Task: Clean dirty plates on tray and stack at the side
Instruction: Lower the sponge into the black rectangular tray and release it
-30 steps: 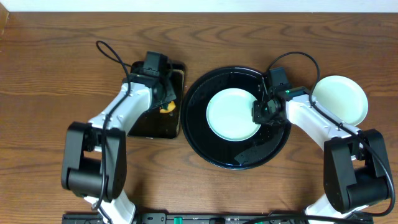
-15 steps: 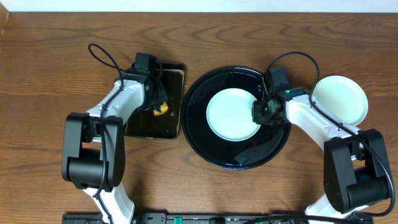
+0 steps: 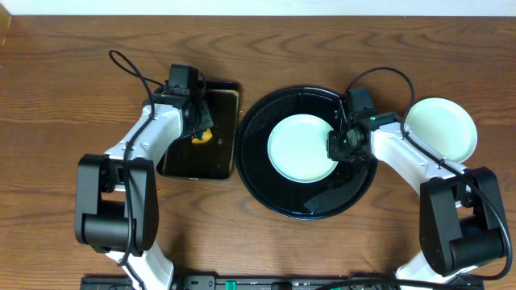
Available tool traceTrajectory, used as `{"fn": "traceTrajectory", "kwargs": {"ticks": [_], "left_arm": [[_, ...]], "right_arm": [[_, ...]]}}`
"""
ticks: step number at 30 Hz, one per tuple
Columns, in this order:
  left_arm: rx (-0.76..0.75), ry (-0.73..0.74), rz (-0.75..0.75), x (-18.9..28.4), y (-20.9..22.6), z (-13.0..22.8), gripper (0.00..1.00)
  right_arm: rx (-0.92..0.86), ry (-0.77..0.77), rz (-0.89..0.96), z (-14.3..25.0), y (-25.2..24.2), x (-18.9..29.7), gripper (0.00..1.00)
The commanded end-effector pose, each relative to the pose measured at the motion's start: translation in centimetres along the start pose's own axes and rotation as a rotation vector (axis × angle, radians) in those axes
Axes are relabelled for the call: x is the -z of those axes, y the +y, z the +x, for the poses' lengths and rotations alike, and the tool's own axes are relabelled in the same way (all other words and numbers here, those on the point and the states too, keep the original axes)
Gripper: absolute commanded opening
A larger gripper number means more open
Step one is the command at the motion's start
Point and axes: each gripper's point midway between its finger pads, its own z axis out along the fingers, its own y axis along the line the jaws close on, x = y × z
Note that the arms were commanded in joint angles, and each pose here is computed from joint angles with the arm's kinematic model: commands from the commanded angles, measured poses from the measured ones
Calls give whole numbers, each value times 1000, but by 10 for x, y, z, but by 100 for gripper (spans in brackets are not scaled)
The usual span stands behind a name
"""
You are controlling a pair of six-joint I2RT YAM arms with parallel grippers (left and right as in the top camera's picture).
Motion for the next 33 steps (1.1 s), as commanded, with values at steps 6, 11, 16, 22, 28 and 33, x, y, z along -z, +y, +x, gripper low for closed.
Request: {"fn": "traceTrajectory", "kwargs": {"ticks": [6,11,16,22,28,33], "left_arm": [[-5,94,-37,-29,11,22,8],[-18,121,49,-27,-4,25,7],[-74,111,214,-5,-33,20,7],[-67,31,226,16,-31,1,7],[-53,47,97,1,-5,5,7],[-50,103,74,-18,0,18,7]], "right_arm": [[10,-2,-8,2,4,2,23],[10,-1,-8,2,4,2,22],[10,1,-7,3,4,2,22],[10,1,-7,3,4,2,22],[10,1,-7,3,4,2,22],[10,1,-7,3,4,2,22]]}}
